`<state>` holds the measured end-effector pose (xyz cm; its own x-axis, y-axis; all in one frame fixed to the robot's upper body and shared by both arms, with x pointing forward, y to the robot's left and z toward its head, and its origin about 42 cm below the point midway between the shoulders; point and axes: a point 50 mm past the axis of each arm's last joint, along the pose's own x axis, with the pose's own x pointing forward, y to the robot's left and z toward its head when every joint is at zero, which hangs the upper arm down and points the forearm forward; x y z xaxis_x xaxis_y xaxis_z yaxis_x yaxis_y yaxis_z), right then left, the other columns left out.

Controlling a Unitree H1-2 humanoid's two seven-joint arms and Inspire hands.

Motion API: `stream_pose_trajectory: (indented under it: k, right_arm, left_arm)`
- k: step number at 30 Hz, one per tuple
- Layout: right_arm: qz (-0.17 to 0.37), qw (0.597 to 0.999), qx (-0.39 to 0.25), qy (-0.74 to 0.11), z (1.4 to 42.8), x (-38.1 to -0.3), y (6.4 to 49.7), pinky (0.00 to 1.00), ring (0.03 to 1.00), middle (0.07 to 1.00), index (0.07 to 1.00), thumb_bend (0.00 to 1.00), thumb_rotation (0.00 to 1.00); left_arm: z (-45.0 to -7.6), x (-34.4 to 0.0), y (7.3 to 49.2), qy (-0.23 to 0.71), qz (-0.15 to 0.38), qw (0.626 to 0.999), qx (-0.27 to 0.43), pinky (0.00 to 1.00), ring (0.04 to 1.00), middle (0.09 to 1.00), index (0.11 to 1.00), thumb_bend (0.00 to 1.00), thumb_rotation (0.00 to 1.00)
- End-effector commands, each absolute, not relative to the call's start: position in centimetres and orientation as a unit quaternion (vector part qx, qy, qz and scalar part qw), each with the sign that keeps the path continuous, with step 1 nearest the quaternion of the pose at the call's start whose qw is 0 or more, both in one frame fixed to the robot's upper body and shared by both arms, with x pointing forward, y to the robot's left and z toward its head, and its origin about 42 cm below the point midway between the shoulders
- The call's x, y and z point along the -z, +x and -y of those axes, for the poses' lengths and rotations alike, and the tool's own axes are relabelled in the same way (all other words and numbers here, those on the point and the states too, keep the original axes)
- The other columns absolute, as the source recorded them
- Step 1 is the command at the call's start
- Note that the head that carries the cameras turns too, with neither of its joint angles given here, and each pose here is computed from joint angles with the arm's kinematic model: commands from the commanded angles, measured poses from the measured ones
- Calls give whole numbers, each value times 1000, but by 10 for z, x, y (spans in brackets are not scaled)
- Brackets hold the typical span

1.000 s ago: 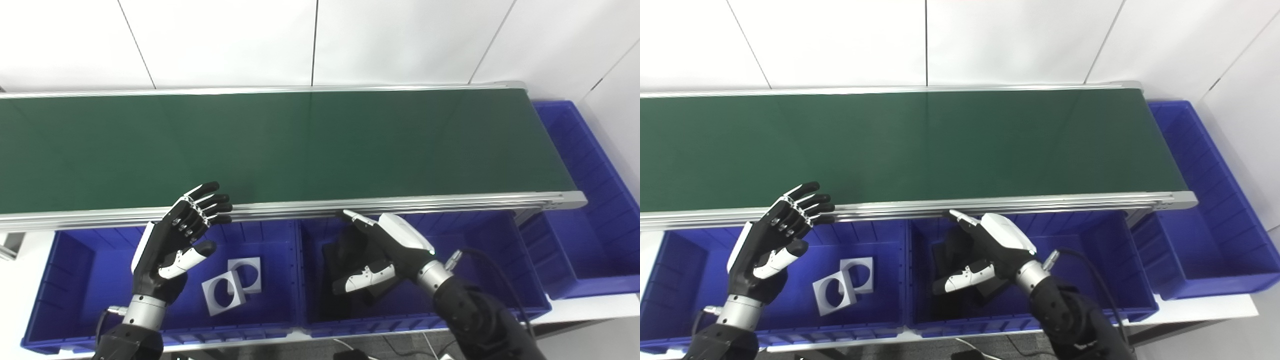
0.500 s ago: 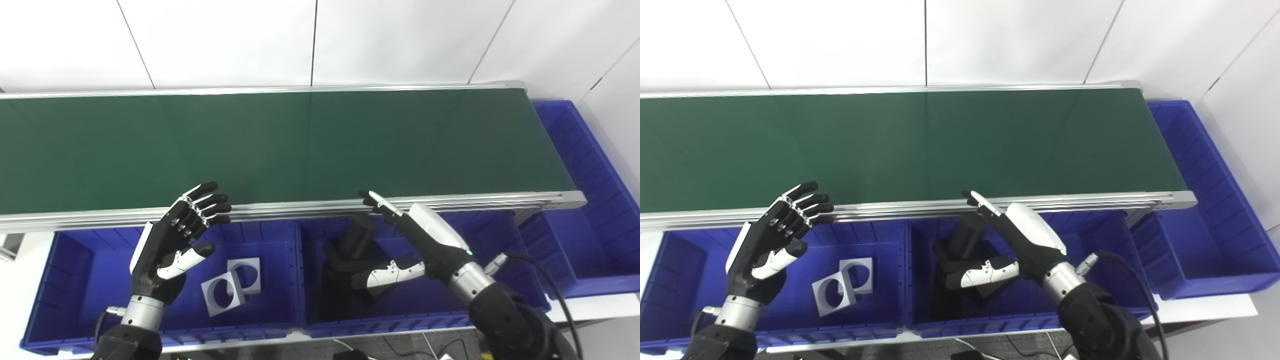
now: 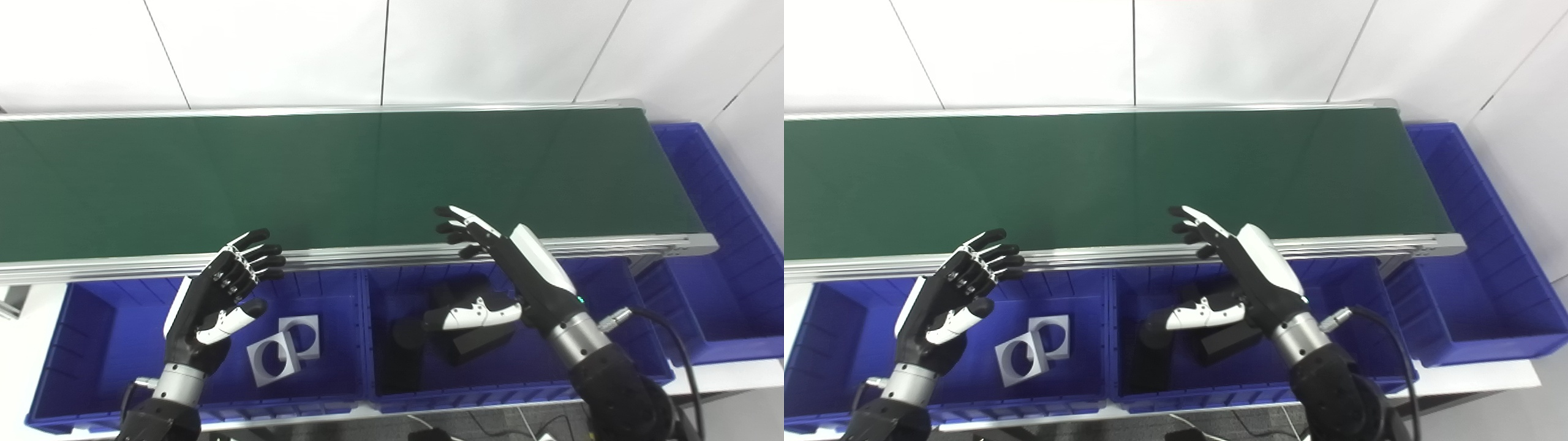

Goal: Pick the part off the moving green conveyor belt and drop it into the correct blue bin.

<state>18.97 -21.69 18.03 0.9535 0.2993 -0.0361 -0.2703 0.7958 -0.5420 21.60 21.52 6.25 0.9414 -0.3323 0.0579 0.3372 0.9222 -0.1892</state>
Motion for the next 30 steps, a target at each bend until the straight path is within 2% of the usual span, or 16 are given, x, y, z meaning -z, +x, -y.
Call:
stream_pose_trajectory:
  k: [1,6,15,30]
  right_arm:
    - [76,951,-146,-263,209,-187,192,696,767,814,870,951,466]
    - [73,962,-161,-210,192,-167,196,685,767,816,870,937,427]
    - [59,966,-188,-168,167,-123,199,692,780,836,869,936,445]
    - [34,971,-204,-118,175,-71,199,767,828,857,878,943,406]
  left_arm:
    - [-213,-72,221,-97,49,979,174,644,695,731,791,1000,398]
    - [-208,-69,215,-98,48,978,178,690,721,746,801,972,393]
    - [-200,-63,201,-97,47,978,181,697,722,739,797,946,356]
    - [-198,-51,183,-55,47,979,191,741,774,782,823,954,384]
